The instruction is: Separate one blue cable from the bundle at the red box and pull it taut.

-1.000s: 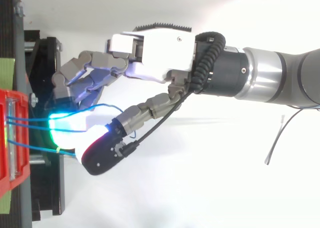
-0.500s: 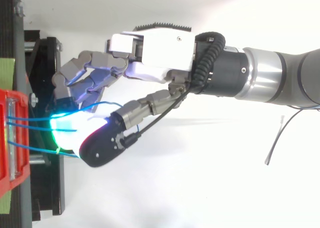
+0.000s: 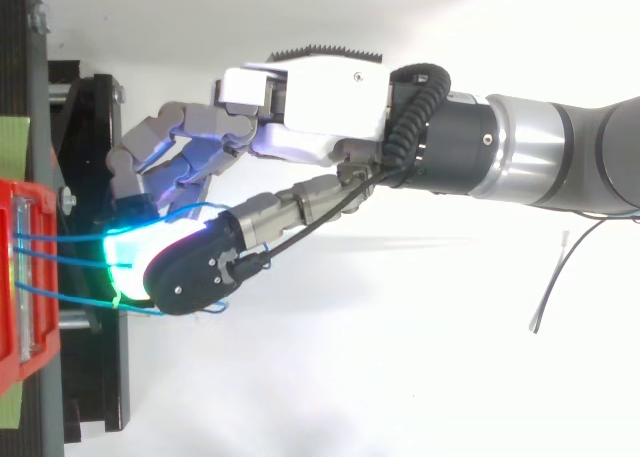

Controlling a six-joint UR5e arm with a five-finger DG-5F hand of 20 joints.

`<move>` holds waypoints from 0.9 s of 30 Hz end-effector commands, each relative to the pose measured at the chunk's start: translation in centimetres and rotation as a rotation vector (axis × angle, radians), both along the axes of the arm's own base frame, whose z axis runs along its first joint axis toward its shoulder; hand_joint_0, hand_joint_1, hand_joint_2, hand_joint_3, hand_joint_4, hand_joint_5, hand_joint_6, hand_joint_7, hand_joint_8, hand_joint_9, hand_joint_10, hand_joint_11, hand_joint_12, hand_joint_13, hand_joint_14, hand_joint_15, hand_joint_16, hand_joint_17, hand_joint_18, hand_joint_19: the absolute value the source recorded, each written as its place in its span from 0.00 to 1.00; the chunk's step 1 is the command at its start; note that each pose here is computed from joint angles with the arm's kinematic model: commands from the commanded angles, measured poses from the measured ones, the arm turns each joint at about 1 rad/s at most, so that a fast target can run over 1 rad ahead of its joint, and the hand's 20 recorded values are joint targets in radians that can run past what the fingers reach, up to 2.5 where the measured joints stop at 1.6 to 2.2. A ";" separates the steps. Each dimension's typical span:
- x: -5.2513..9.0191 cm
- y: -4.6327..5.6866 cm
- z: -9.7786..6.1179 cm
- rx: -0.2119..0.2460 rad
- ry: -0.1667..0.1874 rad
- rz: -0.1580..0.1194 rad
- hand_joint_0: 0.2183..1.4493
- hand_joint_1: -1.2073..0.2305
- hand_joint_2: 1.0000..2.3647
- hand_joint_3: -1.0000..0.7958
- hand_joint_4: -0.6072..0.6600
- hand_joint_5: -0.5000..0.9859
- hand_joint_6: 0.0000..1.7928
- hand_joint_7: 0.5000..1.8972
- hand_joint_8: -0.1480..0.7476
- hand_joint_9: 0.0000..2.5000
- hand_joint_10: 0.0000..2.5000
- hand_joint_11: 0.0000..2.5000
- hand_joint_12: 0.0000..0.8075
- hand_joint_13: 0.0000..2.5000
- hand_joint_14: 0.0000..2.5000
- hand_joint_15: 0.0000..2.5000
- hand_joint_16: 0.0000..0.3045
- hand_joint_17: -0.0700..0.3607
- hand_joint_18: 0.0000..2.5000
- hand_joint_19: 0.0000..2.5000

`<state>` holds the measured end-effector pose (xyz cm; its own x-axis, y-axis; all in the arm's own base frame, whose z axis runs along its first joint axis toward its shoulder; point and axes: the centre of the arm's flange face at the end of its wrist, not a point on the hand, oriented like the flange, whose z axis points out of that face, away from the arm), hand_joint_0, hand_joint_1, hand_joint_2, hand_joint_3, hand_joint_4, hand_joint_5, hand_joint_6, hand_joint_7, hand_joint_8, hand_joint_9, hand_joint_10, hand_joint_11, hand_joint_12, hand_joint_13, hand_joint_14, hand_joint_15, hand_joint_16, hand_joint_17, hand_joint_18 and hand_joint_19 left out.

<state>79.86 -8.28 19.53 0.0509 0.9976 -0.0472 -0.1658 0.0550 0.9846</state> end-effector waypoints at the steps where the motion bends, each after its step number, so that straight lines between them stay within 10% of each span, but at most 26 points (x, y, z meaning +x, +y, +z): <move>1: -0.1 0.0 -0.1 -0.002 0.003 -0.001 0.35 0.30 0.01 0.38 0.65 0.21 0.48 0.39 0.58 0.28 0.00 0.21 0.48 0.27 0.00 0.14 0.17 0.43 0.33 0.23; 16: -0.1 -0.1 -0.1 -0.052 0.010 -0.015 0.32 0.22 0.00 0.28 0.66 0.21 0.49 0.38 0.56 0.27 0.01 0.22 0.47 0.26 0.00 0.14 0.17 0.43 0.33 0.22; 27: -0.1 -0.1 -0.2 -0.047 0.013 -0.014 0.31 0.39 0.00 0.28 0.65 0.23 0.48 0.40 0.58 0.30 0.01 0.21 0.47 0.27 0.00 0.14 0.17 0.43 0.34 0.23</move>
<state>79.73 -8.46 19.41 0.0654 0.9932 -0.0964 -0.1516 0.1054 0.9828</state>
